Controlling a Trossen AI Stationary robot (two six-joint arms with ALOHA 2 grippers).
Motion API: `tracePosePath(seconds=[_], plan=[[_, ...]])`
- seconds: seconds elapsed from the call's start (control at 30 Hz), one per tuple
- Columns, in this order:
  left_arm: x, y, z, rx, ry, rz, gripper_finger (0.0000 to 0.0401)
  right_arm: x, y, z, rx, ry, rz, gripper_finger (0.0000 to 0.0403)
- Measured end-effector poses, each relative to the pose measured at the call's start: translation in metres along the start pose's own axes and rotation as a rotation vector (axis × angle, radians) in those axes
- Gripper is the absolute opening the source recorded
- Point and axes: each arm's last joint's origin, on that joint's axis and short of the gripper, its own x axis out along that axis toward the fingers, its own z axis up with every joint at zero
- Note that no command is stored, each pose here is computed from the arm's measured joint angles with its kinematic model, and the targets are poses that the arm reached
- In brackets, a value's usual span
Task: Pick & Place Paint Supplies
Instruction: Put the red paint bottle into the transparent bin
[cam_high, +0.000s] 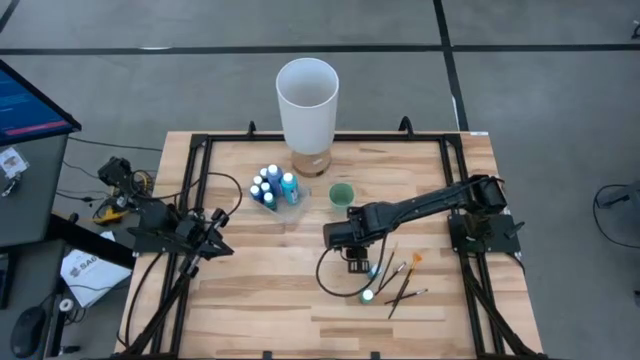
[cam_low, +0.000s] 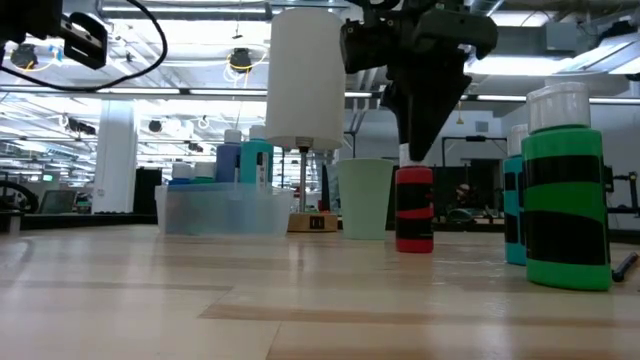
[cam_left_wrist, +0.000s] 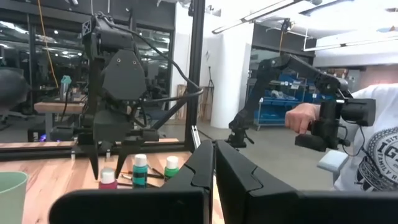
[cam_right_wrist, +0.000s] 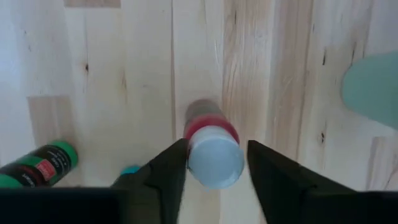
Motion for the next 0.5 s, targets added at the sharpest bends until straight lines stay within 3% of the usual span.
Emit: tracePosePath(seconds=[0.1, 0.37, 0.5], plan=[[0.001, 0.000, -0.001, 0.003, 0.009, 0.002, 0.0002, 0.000, 0.000, 0.000, -0.016, 0.000, 0.000, 0.0107], [0.002, 0.000, -0.003, 0.008, 0.025, 0.004, 0.0002, -0.005, -0.005, 0.006, -0.019, -0.028, 0.000, 0.0106], [0.002, -0.001, -0.003, 0.009, 0.026, 0.004, 0.0002, -0.026, -0.012, 0.023, -0.031, -0.138, -0.004, 0.0106]])
